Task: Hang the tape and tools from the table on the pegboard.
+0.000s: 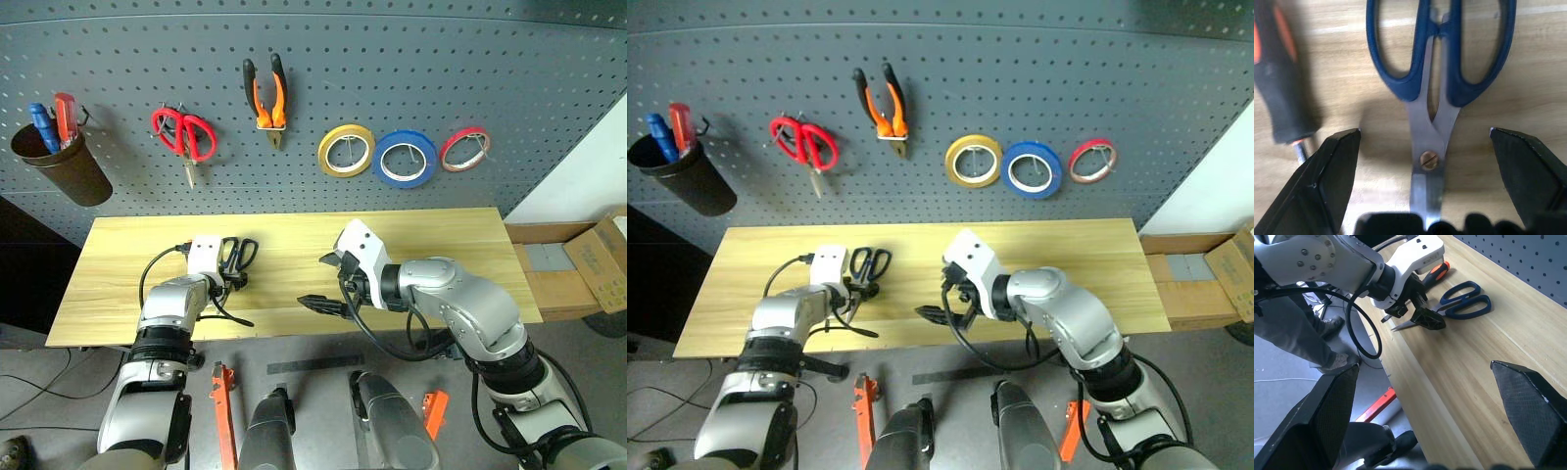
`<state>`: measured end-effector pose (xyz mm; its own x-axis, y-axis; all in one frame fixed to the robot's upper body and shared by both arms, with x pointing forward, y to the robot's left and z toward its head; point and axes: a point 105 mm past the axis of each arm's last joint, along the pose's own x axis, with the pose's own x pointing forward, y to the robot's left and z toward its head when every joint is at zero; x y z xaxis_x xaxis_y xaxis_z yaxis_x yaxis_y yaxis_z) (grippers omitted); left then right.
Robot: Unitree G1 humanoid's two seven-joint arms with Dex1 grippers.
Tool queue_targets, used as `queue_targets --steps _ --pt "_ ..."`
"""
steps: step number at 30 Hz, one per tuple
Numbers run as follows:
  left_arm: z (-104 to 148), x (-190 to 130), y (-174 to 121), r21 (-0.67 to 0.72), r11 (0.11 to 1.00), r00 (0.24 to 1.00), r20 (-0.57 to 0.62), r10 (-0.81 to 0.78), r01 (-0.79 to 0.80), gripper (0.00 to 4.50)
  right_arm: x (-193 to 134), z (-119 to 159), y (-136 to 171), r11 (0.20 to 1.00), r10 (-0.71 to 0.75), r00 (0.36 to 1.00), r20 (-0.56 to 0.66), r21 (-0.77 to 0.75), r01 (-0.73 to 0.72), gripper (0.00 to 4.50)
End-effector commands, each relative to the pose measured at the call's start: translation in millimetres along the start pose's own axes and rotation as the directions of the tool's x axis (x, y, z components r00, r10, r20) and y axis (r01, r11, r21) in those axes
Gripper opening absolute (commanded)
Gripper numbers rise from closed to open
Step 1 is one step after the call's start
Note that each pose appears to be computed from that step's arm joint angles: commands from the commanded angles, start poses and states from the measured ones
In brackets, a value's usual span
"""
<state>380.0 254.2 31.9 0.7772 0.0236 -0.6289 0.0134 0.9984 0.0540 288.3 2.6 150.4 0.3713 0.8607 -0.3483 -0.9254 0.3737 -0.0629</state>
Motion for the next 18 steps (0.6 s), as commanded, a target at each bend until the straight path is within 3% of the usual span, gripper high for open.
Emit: queue_targets --steps 1,7,9,14,18 --pt "-13 1 15 0.002 0.999 0.999 -0.033 0.041 -0.041 3.22 -2 11 5 0.999 0.018 0.999 0.034 -0.049 -0.017 4.5" --pt "-16 1 22 0.02 0.998 0.998 -0.01 0.054 -0.054 1.1 -1 11 2 0.999 0.003 1.0 0.03 -0.039 -0.002 4.5" --pt "-15 1 24 0.019 0.998 0.998 0.008 0.063 -0.063 0.59 -1 11 3 0.999 0.005 1.0 0.03 -0.034 -0.004 4.5" --pt "-8 0 22 0.094 0.994 0.997 0.065 0.052 -0.058 0.55 -2 10 2 0.999 0.004 1.0 0.027 -0.045 -0.003 4.5" --pt "8 -21 12 0.164 0.986 0.974 0.226 -0.006 -0.032 0.51 -6 16 2 0.988 0.003 0.998 0.069 -0.151 0.008 4.5"
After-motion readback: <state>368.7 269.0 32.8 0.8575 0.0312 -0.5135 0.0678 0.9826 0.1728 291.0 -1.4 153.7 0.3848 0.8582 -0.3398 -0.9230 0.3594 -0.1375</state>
